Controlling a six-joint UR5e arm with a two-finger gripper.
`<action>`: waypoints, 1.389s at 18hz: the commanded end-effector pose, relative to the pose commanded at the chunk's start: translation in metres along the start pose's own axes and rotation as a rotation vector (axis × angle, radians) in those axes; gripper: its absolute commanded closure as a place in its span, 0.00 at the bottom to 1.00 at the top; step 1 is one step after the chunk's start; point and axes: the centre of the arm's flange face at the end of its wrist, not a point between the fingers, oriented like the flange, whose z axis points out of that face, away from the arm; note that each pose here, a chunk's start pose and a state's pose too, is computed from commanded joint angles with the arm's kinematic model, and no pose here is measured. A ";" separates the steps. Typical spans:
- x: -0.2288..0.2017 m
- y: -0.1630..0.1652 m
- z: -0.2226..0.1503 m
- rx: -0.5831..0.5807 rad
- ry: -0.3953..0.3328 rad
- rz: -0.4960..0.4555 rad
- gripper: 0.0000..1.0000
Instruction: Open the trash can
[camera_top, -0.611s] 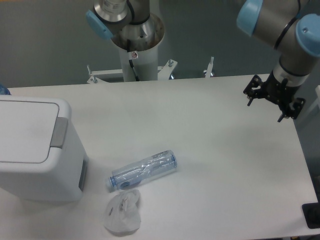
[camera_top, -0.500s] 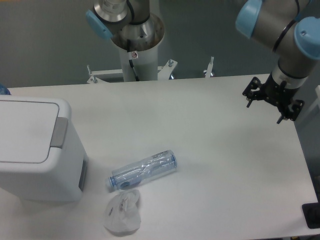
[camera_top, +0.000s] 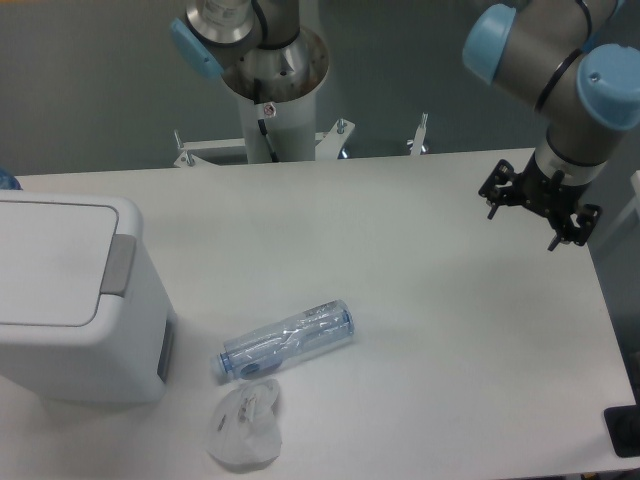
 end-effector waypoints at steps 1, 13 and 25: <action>0.003 -0.005 -0.005 0.047 -0.002 -0.057 0.00; 0.109 -0.152 -0.053 0.336 0.046 -0.347 0.00; 0.204 -0.202 -0.096 0.494 0.192 -0.454 0.00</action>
